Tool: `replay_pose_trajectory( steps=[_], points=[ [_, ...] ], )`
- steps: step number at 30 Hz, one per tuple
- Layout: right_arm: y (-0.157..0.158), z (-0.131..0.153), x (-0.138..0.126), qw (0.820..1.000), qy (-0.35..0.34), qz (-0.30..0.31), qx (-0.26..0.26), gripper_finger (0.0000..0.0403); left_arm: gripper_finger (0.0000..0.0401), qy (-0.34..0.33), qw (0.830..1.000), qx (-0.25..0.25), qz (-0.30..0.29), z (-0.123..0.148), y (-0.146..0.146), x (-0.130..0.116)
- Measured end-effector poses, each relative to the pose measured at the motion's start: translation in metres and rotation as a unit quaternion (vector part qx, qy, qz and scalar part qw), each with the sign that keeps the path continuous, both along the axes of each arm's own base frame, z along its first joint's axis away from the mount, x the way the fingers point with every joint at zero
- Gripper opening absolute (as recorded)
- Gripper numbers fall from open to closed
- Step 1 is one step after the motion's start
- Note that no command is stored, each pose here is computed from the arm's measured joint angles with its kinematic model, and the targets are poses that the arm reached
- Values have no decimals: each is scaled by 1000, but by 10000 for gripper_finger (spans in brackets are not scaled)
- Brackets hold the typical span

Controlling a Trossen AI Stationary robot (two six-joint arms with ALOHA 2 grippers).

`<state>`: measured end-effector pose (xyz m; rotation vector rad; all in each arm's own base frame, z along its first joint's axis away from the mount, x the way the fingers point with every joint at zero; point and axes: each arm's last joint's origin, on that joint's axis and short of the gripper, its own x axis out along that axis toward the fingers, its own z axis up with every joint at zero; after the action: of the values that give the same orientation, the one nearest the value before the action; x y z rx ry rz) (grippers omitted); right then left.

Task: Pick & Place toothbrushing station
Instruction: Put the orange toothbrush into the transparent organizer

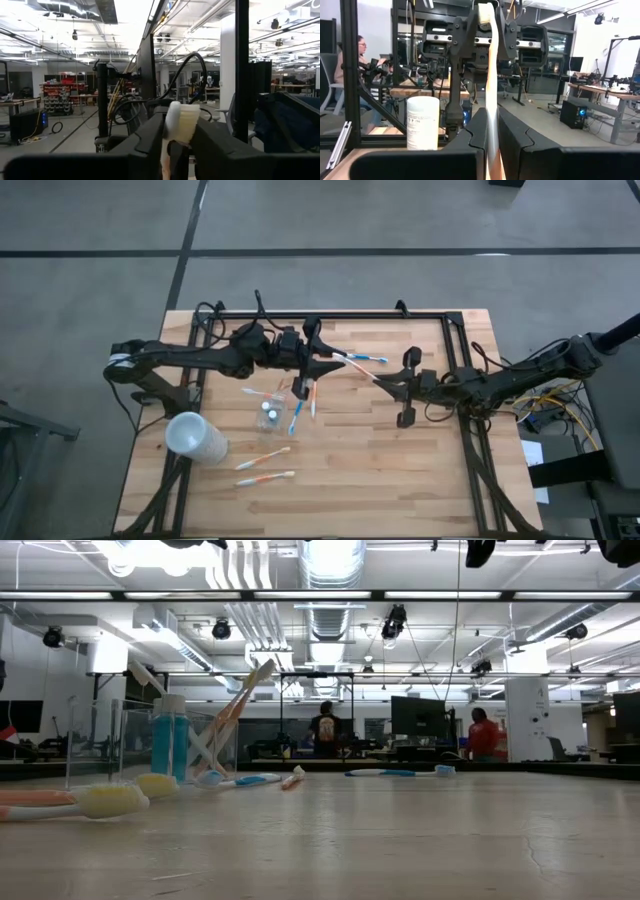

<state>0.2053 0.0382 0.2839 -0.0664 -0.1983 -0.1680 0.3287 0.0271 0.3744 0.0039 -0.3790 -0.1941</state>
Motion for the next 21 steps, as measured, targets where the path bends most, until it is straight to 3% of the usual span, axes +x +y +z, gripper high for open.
replay_pose_trajectory(
  steps=[8,16,21],
  points=[
    [0,1,0,1000,0,1,0,33,37,1,1000,0,4,0,1,0],
    [0,0,0,1000,0,1,5,56,39,2,1000,0,2,-1,1,0],
    [0,0,0,998,-9,12,57,71,37,2,1000,0,1,-1,0,0]
  ],
)
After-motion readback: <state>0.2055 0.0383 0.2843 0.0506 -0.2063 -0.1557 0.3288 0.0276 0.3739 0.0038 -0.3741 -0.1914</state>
